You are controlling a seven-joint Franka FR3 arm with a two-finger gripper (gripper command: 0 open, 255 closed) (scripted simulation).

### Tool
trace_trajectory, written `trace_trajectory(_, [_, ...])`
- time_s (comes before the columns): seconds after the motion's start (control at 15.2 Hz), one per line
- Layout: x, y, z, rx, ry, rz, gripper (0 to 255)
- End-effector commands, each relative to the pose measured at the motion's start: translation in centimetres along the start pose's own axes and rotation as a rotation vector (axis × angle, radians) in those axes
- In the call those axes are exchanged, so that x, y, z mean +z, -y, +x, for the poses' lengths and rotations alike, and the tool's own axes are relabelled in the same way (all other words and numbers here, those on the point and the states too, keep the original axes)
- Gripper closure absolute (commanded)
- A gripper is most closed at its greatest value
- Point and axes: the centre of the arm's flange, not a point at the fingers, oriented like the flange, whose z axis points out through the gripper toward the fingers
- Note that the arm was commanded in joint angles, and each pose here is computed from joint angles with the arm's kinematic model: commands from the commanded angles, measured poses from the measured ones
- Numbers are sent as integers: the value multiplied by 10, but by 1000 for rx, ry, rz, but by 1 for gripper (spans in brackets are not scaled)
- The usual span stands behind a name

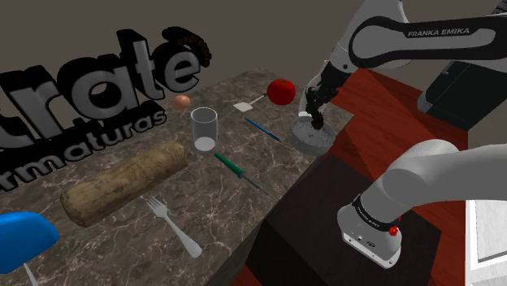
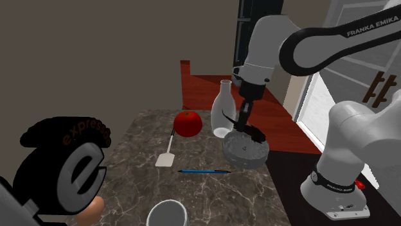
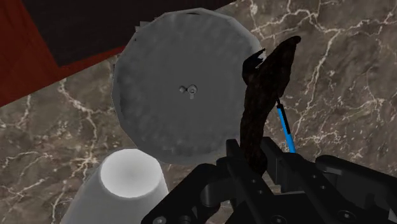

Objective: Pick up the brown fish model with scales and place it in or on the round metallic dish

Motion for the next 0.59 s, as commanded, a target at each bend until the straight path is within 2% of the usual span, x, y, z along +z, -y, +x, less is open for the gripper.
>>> trace_trajectory(0.0, [-3,-21,-15,-1,1,1,255])
trace_trajectory(0.53, [39,-27,-19,-1,1,1,255])
